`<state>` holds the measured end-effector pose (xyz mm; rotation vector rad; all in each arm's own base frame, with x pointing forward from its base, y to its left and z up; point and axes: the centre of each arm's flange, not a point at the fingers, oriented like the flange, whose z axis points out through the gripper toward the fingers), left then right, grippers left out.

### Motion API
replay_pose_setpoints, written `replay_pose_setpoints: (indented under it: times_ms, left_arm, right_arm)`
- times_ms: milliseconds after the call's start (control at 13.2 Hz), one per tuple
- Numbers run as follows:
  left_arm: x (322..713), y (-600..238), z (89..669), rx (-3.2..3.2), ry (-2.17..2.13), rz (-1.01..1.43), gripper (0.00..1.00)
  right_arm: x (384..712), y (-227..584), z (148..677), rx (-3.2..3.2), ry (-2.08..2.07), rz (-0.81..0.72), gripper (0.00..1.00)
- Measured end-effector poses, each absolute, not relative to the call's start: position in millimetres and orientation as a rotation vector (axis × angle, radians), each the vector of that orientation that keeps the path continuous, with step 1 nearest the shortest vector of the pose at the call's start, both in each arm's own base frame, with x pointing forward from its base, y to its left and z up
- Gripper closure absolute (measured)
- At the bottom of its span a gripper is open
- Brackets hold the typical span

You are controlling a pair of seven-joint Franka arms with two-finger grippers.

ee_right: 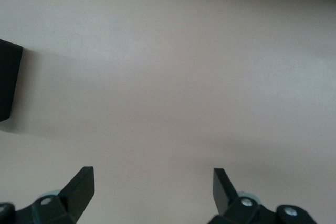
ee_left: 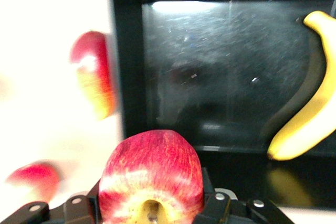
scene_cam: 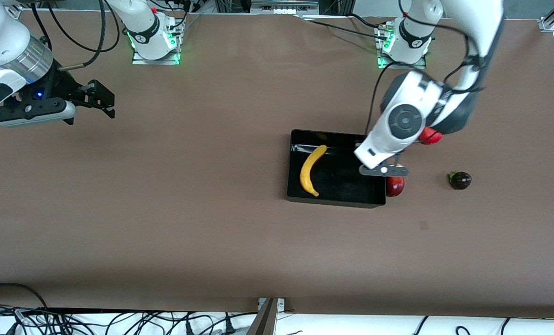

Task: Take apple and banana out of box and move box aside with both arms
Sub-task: 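Carry the apple out of the tray and set it beside the pomegranate, then reach the left gripper back into the tray and grasp the banana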

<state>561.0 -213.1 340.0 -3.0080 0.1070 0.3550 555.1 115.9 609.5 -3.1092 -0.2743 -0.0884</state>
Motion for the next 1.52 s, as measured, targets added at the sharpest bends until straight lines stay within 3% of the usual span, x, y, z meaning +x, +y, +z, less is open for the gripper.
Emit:
replay_pose_setpoints:
  times_ms: [228, 456, 988, 1292, 1520]
  left_arm:
    - [576.9, -116.8, 340.5, -3.011, 0.307, 0.478, 0.33]
    - [562.0, -40.0, 288.9, -3.049, 0.374, 0.531, 0.33]
    - [492.3, -55.3, 203.3, -3.084, 0.460, 0.359, 0.33]
    - [496.8, -55.2, 214.1, -3.085, 0.459, 0.315, 0.01]
    - [528.1, -66.4, 285.2, -3.057, 0.472, 0.309, 0.00]
  right_arm:
    - [555.0, 116.4, 609.5, -3.109, -0.276, -0.088, 0.00]
    - [553.2, 124.8, 609.5, -3.106, -0.299, -0.088, 0.00]
    - [551.5, 158.3, 598.4, -3.096, -0.389, -0.069, 0.00]
    - [553.4, 158.5, 595.1, -3.097, -0.388, -0.064, 0.00]
    - [556.7, 158.7, 592.1, -3.096, -0.386, -0.073, 0.00]
